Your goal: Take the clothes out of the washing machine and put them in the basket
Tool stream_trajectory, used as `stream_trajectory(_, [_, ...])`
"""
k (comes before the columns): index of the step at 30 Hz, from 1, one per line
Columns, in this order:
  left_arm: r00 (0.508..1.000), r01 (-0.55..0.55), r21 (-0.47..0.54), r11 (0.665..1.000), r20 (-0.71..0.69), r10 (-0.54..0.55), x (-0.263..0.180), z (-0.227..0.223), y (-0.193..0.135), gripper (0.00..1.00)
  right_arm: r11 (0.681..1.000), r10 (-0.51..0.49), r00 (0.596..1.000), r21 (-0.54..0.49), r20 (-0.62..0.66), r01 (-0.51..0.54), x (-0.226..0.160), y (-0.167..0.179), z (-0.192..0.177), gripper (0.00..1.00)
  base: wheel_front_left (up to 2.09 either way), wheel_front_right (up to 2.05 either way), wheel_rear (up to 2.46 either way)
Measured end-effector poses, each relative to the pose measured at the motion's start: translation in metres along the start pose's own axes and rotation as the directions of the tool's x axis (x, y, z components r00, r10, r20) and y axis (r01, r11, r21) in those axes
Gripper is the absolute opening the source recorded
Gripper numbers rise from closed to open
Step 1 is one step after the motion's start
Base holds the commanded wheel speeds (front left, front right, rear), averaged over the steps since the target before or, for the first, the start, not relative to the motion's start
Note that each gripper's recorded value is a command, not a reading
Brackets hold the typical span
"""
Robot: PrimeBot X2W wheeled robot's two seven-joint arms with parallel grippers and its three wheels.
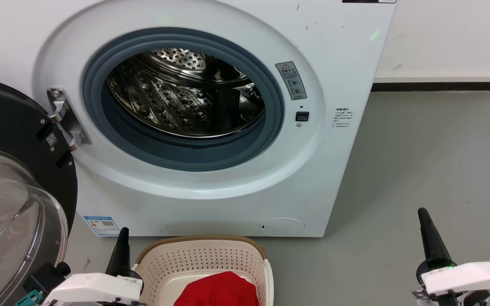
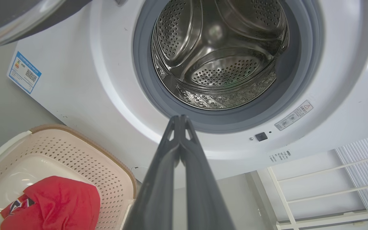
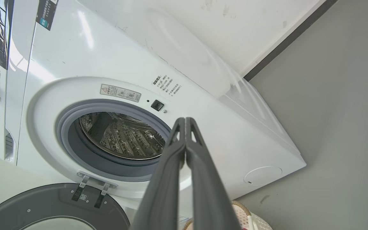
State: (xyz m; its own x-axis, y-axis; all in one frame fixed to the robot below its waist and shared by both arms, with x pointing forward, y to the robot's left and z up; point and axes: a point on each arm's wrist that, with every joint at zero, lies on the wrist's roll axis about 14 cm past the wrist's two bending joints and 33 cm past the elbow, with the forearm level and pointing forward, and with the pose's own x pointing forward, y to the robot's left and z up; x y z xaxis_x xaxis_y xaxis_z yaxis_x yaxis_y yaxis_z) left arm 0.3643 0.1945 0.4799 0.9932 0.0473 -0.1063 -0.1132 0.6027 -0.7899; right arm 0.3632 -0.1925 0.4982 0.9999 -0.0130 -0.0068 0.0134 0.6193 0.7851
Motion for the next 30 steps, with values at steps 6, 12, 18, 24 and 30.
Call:
stream_trajectory(6, [1.0, 0.006, -0.073, 0.997, -0.003, -0.006, 0.003, 0.002, -0.002, 0.0, 0.997, -0.005, 1.0, 0.075, -0.002, 0.005, 0.003, -0.001, 0.001, 0.0, 0.0, 0.0, 0.0])
stream_trajectory(12, [1.0, 0.008, -0.14, 0.99, -0.009, -0.009, 0.005, 0.002, -0.002, 0.0, 0.99, -0.008, 1.0, 0.143, -0.001, 0.008, 0.006, -0.001, 0.003, 0.0, 0.0, 0.0, 0.0])
stream_trajectory(18, [1.0, 0.016, -0.205, 0.979, -0.008, -0.018, 0.007, 0.004, -0.004, 0.0, 0.978, -0.012, 1.0, 0.209, -0.007, 0.013, 0.008, -0.002, 0.003, 0.0, 0.0, 0.0, 0.0])
stream_trajectory(24, [1.0, 0.024, -0.264, 0.964, -0.01, -0.028, 0.009, 0.005, -0.005, 0.0, 0.963, -0.012, 1.0, 0.269, -0.007, 0.014, 0.011, -0.001, 0.004, 0.0, 0.0, 0.0, 0.0])
stream_trajectory(30, [0.999, 0.035, -0.321, 0.946, -0.01, -0.04, 0.011, 0.007, -0.008, 0.0, 0.945, -0.014, 1.0, 0.326, -0.011, 0.017, 0.012, -0.002, 0.004, 0.0, 0.0, 0.0, 0.0])
